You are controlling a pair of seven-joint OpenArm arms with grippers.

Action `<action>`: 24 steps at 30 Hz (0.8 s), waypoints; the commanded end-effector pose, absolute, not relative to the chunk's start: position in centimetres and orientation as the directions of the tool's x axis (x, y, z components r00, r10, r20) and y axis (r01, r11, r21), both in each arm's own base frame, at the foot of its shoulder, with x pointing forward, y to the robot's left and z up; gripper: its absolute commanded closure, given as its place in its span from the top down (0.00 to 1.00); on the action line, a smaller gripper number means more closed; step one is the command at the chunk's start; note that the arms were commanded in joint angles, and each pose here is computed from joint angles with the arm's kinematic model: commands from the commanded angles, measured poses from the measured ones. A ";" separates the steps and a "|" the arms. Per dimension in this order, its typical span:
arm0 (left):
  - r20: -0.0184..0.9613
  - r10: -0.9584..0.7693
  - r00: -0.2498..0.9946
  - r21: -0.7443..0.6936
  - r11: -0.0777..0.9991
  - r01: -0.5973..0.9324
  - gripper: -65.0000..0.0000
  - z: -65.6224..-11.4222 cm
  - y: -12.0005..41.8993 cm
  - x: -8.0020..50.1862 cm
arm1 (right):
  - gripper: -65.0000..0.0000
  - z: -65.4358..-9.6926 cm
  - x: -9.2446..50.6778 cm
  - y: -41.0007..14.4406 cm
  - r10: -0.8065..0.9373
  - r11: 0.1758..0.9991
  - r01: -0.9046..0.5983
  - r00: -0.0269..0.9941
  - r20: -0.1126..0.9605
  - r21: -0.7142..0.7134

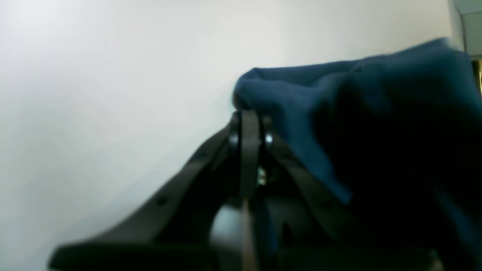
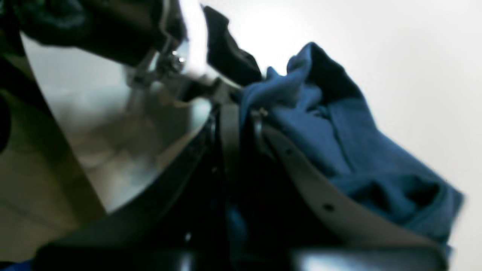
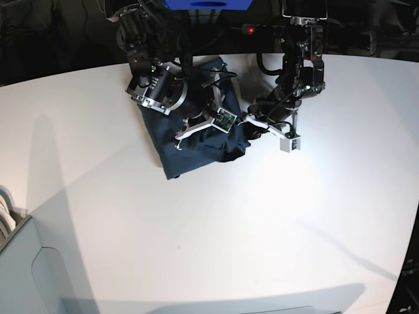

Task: Fold the T-shirt properly
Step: 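Fold the bundle's end with the right gripper over onto the rest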

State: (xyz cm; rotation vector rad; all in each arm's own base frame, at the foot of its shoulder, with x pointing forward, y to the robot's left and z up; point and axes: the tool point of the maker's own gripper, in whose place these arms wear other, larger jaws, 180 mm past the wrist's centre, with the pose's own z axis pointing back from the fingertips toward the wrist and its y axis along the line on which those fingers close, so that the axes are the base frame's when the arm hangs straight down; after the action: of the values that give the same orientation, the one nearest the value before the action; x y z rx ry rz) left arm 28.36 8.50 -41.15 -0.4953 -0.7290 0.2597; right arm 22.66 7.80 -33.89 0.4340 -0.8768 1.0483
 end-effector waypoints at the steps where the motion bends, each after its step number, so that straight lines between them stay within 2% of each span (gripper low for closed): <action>1: 0.598 0.401 0.694 -0.534 0.845 -0.029 0.00 -39.8 8.2 29.3 | 0.00 -32.6 23.1 9.0 0.515 0.443 -0.893 0.181 0.838 -0.079; 8: 0.624 0.393 0.676 -0.522 0.853 -0.014 0.00 -38.7 8.7 28.9 | 0.00 -33.8 24.0 9.5 0.507 0.435 -0.899 0.195 0.840 -0.053; 15: 0.665 0.412 0.623 -0.486 0.872 -0.058 0.00 -37.0 12.1 27.8 | 0.01 -34.9 24.3 9.9 0.515 0.429 -0.903 0.218 0.829 -0.029; 18: 0.675 0.426 0.603 -0.466 0.879 -0.099 0.00 -36.7 14.1 26.8 | 0.16 -35.7 24.1 9.8 0.528 0.425 -0.905 0.235 0.816 -0.015; 24: 0.705 0.447 0.551 -0.426 0.888 -0.175 0.00 -35.7 18.0 25.5 | 0.64 -34.5 24.2 9.7 0.513 0.430 -0.902 0.207 0.833 -0.041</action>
State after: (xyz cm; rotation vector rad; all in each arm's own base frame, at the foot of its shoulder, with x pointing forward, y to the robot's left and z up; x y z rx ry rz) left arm 24.83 18.15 -37.00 -0.3095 -0.8685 0.3885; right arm 23.66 8.79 -36.51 0.4796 -0.8232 1.0474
